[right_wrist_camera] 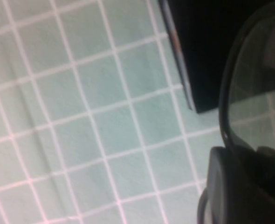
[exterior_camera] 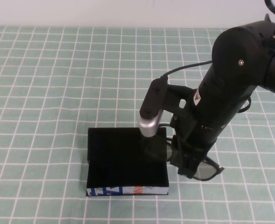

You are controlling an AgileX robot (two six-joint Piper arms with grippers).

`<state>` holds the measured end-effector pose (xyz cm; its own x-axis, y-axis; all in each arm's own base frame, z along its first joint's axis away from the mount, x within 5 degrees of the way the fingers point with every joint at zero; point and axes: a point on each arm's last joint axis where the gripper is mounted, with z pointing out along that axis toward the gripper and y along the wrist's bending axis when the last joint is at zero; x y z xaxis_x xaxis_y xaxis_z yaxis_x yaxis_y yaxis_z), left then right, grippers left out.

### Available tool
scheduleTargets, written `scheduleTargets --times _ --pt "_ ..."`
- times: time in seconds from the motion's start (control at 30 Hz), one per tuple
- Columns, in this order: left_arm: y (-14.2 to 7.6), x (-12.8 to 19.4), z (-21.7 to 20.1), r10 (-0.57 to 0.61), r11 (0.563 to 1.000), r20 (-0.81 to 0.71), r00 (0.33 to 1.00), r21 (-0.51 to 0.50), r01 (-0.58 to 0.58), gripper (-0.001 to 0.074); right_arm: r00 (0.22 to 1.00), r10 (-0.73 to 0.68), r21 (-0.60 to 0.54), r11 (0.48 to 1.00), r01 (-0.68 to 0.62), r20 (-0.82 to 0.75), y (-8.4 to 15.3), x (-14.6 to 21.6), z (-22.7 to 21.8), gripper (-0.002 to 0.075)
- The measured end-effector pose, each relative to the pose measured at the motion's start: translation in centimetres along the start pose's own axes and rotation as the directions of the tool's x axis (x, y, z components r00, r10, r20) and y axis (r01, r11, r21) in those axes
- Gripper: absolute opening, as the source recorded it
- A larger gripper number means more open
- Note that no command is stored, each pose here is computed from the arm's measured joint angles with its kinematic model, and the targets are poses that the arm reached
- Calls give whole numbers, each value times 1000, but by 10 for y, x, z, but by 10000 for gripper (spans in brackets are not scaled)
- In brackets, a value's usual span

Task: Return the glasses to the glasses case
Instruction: Place the glasses in the glasses case

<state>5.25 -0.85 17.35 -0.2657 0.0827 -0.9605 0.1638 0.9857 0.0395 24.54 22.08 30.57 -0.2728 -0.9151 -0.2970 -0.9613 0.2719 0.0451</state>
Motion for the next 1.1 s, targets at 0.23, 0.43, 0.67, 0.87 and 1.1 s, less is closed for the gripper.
scheduleTargets --times 0.23,0.43,0.67,0.87,1.1 --pt "0 -1 0 2 1000 6 1000 -1 -2 -4 988 -154 43 987 154 -5 29 -9 -10 75" --pt "0 -1 0 2 1000 7 1000 -1 -2 -4 938 -341 -59 937 344 67 74 -28 -6 75" --pt "0 -1 0 2 1000 8 1000 -1 -2 -4 958 -279 -152 946 286 60 60 -32 21 75" --pt "0 -1 0 2 1000 8 1000 -1 -2 -4 984 -148 -218 961 168 103 27 -29 32 74" --pt "0 -1 0 3 1000 8 1000 -2 -3 -4 985 -53 -241 966 93 165 -4 -38 36 74"
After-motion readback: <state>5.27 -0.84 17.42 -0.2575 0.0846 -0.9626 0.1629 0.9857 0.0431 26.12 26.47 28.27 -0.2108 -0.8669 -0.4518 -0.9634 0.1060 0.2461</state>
